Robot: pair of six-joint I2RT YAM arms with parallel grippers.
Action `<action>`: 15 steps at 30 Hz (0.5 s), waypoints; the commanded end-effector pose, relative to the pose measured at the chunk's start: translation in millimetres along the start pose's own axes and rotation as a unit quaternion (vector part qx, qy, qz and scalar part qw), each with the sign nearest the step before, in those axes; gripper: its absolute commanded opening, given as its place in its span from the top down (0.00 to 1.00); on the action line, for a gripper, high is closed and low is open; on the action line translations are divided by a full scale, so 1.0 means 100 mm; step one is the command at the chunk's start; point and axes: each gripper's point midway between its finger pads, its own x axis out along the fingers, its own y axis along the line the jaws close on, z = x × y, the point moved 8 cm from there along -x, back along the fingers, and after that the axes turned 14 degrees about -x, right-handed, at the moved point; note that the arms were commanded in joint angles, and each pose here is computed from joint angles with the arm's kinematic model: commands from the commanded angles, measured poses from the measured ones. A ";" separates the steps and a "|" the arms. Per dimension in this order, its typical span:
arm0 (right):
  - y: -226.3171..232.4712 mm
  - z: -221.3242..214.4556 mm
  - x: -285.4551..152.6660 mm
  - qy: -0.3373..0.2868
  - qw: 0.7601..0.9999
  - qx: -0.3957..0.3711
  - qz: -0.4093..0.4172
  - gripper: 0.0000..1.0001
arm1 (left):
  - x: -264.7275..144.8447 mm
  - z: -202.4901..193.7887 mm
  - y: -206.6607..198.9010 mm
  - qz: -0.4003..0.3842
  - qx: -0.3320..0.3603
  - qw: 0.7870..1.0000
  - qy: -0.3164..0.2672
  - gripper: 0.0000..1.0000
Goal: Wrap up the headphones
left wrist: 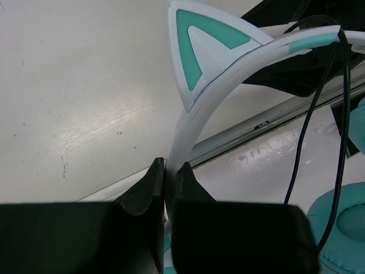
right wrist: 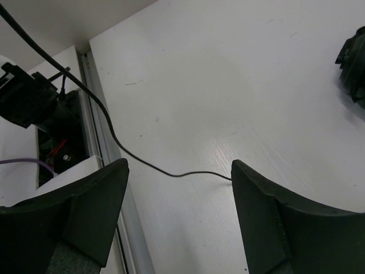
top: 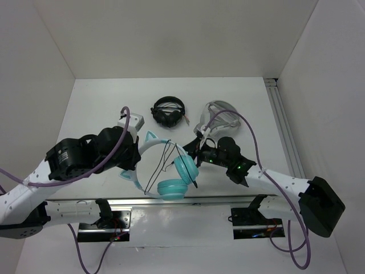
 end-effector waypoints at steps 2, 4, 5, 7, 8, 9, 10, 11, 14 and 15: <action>0.10 0.12 0.04 -0.039 0.998 -0.021 0.051 0.20 | -0.16 0.20 -0.15 -0.050 -0.063 0.996 -0.047 1.00; 0.10 0.07 0.08 -0.032 0.998 -0.017 0.058 0.20 | -0.20 0.23 -0.16 -0.057 -0.067 0.995 -0.053 1.00; 0.10 -0.05 0.10 -0.013 0.998 -0.009 0.063 0.20 | -0.20 0.22 -0.16 -0.060 -0.067 0.995 -0.050 1.00; 0.15 -0.09 0.14 -0.014 0.996 -0.010 0.090 0.20 | -0.23 0.24 -0.17 -0.064 -0.069 0.994 -0.053 1.00; 0.16 -0.13 0.15 -0.006 0.995 -0.007 0.097 0.20 | -0.25 0.26 -0.17 -0.067 -0.071 0.994 -0.056 1.00; 0.20 -0.18 0.19 -0.003 0.994 -0.006 0.111 0.20 | -0.26 0.25 -0.18 -0.070 -0.070 0.994 -0.053 1.00; 0.25 -0.21 0.21 0.002 0.993 0.000 0.120 0.20 | -0.28 0.27 -0.18 -0.074 -0.072 0.993 -0.056 1.00; 0.24 -0.19 0.22 -0.004 0.994 -0.003 0.112 0.20 | -0.28 0.27 -0.18 -0.074 -0.072 0.993 -0.056 1.00; 0.28 -0.28 0.28 0.003 0.994 -0.002 0.107 0.20 | -0.31 0.27 -0.21 -0.086 -0.077 0.992 -0.049 1.00; 0.29 -0.35 0.31 0.011 0.994 0.001 0.107 0.20 | -0.35 0.28 -0.21 -0.100 -0.081 0.990 -0.052 1.00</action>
